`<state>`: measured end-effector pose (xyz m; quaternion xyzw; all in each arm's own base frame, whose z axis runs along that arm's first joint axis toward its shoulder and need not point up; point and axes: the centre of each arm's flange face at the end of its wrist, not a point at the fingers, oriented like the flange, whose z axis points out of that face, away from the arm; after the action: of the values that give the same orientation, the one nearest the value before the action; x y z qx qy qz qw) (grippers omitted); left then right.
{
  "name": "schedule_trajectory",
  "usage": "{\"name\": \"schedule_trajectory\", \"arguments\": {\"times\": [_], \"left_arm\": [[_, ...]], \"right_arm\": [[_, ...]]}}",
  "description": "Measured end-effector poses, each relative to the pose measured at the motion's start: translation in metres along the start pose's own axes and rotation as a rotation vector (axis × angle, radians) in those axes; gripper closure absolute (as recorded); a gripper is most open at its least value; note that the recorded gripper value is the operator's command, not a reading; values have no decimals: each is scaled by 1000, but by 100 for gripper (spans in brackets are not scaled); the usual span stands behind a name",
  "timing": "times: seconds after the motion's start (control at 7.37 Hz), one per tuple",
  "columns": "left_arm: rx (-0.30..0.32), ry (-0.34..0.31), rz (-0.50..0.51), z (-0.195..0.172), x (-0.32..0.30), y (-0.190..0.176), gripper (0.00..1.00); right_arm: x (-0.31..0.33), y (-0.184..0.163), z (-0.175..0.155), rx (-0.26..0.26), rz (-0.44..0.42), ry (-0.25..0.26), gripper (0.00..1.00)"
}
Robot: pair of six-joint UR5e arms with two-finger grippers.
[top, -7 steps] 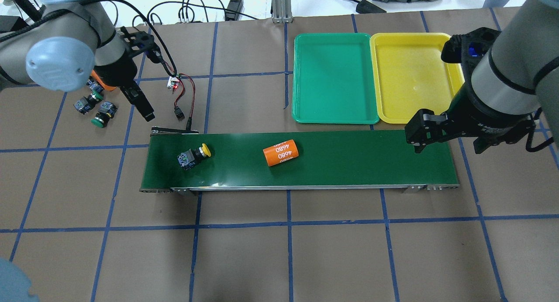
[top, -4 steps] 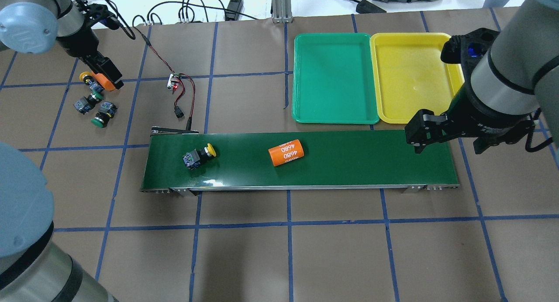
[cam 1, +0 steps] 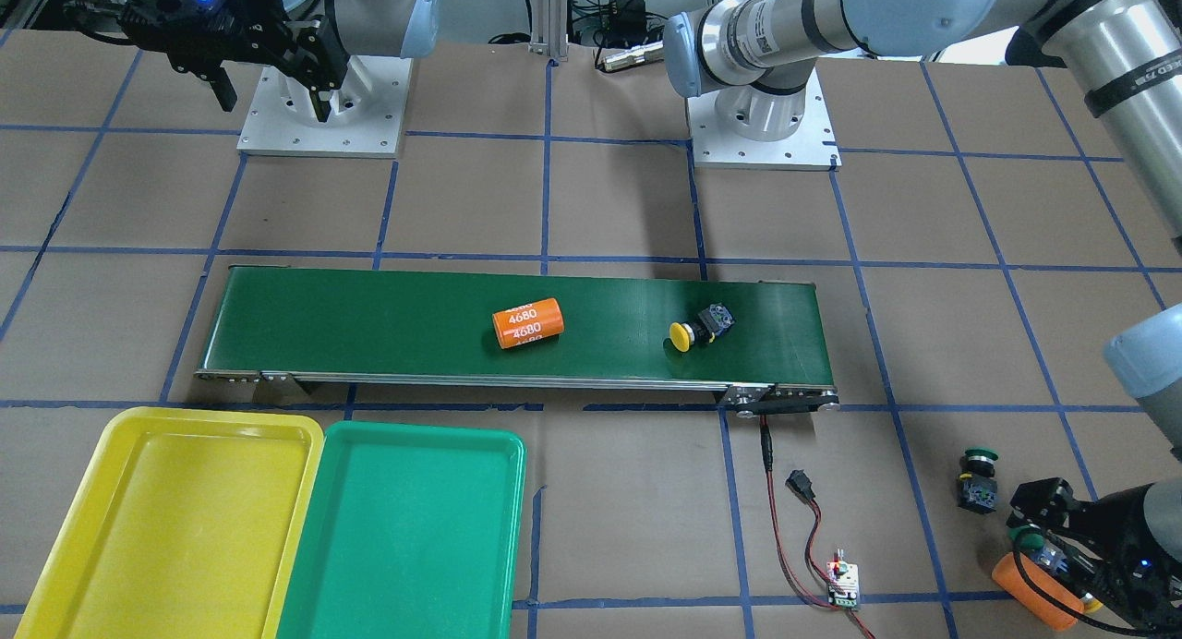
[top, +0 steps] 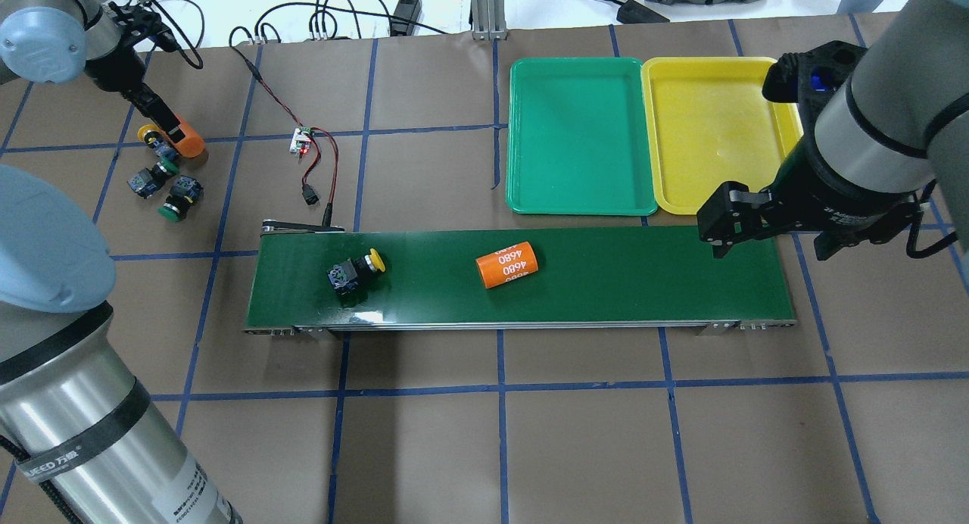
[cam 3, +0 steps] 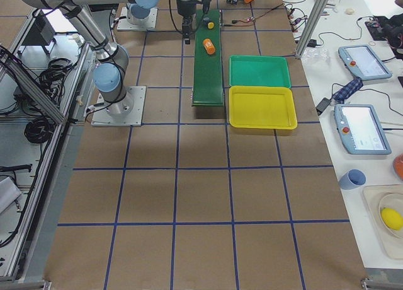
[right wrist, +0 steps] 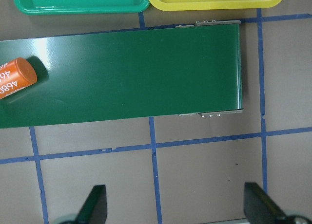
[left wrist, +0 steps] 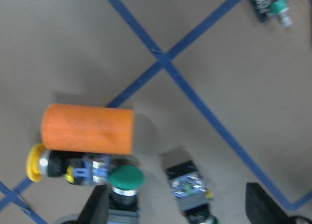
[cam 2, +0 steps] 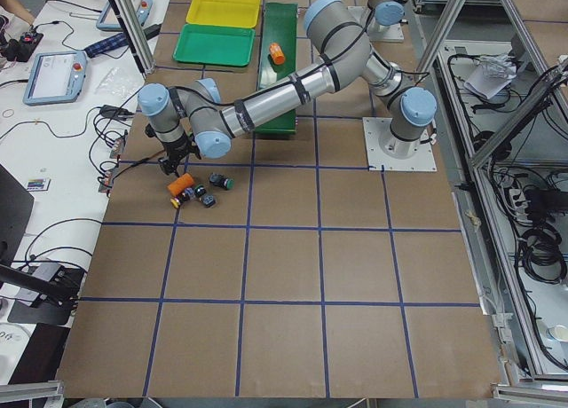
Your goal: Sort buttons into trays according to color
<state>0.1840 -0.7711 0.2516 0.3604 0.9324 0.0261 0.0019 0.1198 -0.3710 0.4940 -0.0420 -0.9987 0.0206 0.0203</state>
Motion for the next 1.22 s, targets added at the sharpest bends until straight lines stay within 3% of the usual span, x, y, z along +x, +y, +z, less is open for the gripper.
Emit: {"name": "schedule_trajectory", "arguments": {"times": [0.41,1.09,1.22], "left_arm": [[8,-13,5,33,-23,-11,0],[13,-20,2,49,-31,-16,0],[12,-17,1,53,-31,-16,4]], "right_arm": [[2,-2,5,-10,4,12,0],[0,-8,16,-40,8,9,0],[0,-8,17,-42,8,11,0]]}}
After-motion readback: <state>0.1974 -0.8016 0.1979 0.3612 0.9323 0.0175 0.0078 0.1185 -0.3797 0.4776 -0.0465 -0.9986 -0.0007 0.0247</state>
